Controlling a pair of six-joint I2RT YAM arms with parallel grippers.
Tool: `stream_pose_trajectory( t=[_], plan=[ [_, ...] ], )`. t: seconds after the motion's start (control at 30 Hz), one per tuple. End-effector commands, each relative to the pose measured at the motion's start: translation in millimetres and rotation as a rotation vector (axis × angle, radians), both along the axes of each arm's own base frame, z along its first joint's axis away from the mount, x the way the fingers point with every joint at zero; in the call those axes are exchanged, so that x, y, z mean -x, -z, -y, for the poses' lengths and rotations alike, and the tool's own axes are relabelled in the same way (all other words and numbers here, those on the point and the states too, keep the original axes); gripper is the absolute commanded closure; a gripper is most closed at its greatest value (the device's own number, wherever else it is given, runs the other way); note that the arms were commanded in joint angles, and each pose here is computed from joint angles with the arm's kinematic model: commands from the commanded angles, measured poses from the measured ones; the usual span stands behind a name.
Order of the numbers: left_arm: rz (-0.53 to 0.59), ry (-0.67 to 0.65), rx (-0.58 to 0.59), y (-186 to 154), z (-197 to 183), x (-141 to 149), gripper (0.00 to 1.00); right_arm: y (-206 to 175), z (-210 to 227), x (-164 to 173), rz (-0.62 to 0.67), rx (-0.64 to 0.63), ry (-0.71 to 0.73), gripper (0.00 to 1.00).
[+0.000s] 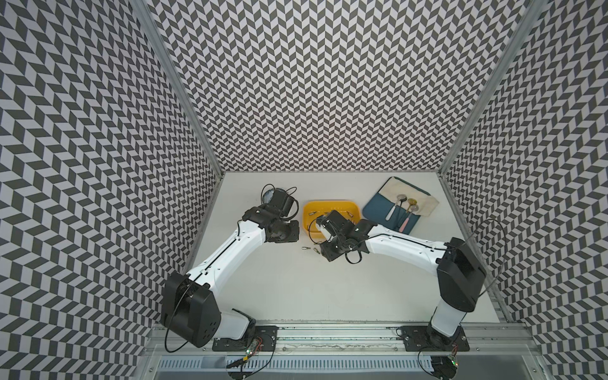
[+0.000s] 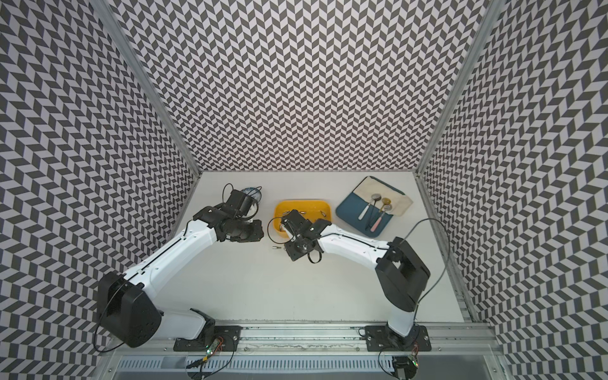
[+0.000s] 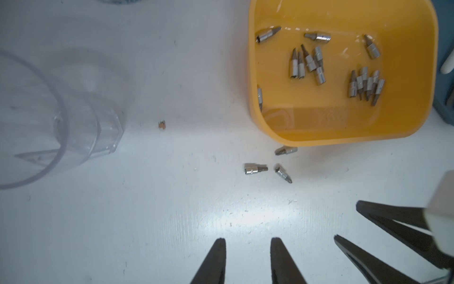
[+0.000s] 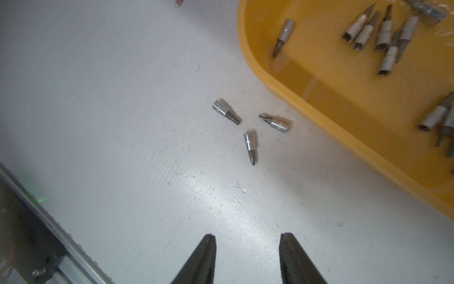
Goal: Put the bit on the desktop into the storage box
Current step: Place the screwdriver bit in the storage box, then pick up the screwdriver bit from the center of the board.
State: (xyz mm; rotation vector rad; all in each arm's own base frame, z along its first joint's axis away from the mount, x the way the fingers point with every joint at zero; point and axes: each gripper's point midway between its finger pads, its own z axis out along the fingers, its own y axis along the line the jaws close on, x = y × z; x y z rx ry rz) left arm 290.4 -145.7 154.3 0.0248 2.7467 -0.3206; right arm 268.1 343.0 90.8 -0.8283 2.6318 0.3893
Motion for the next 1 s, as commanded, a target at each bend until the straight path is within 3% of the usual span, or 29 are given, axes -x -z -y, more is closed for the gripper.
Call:
stream_pose_trajectory(
  t=[0.0,0.43,0.97],
  plan=[
    [0.019,-0.018,0.025,-4.7,-2.3,8.1,0.65,4.5,-18.7,-14.7,0.052,-0.012,-0.023,0.53],
    [-0.004,-0.096,0.023,-1.2,-38.8,21.8,0.63,36.6,-37.6,-34.1,0.096,0.092,-0.047,0.54],
    [-0.014,-0.108,0.014,2.3,-51.4,29.4,0.62,59.1,-45.2,-46.0,0.09,0.156,-0.057,0.62]
  ],
)
